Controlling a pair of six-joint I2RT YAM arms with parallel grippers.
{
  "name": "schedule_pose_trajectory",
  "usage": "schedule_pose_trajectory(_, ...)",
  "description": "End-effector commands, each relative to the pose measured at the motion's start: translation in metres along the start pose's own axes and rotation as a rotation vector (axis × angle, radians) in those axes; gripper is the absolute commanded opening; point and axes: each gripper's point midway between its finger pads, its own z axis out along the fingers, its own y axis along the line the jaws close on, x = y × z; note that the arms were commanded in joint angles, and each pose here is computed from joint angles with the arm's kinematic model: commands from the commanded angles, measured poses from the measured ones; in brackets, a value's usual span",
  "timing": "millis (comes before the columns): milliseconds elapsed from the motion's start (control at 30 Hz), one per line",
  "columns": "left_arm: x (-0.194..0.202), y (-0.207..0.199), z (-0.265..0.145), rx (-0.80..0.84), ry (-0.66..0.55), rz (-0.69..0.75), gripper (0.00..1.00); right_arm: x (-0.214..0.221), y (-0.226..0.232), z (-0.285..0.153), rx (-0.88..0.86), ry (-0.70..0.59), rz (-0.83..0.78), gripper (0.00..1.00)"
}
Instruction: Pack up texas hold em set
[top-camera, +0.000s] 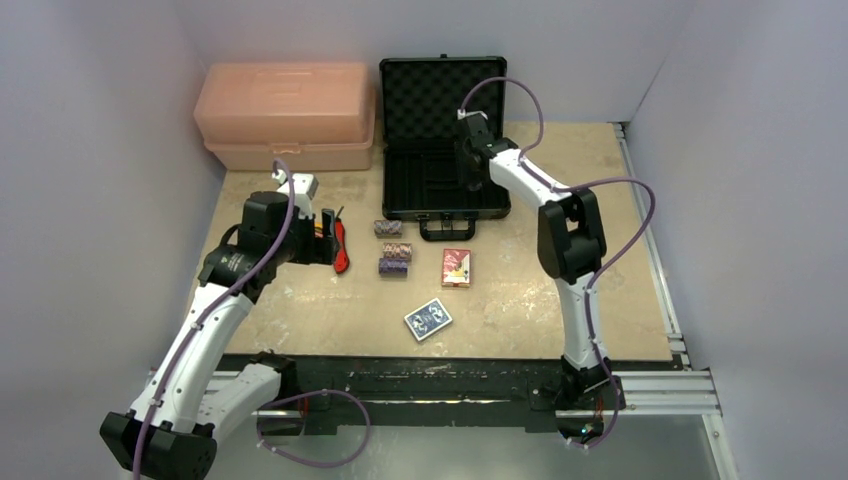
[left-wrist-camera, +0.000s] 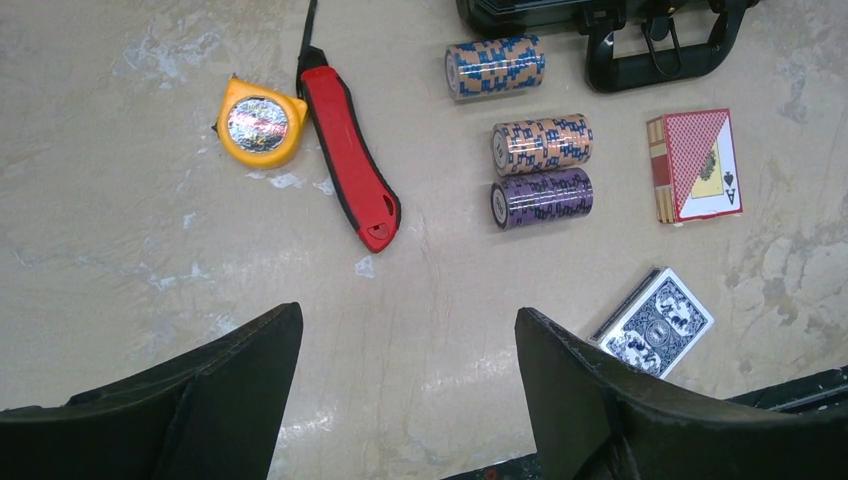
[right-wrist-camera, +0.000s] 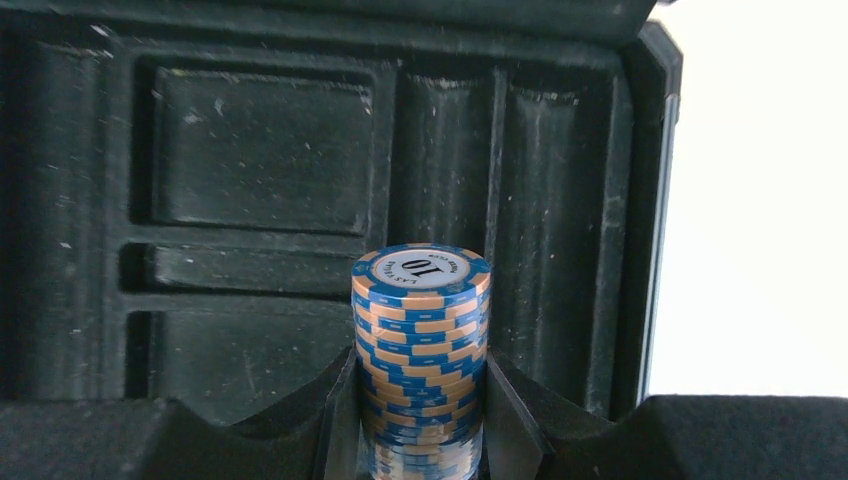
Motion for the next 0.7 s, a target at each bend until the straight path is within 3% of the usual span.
schedule_pose_trajectory(0,-0.014,-0.001,-0.004,-0.004,-0.042,0.006,0.77,-0.011,-0.006,0.004,0.029,-0.049,0.044,0.0)
schedule_pose_trajectory(233,-0.014,0.0,-0.002,-0.012,-0.037,0.006,0.77,0.026,-0.009,0.022,0.046,0.051,0.029,0.0)
schedule_pose_trajectory(667,-0.013,0.0,-0.001,-0.011,-0.029,0.006,0.77,0.066,-0.014,0.016,0.057,0.144,0.051,0.0)
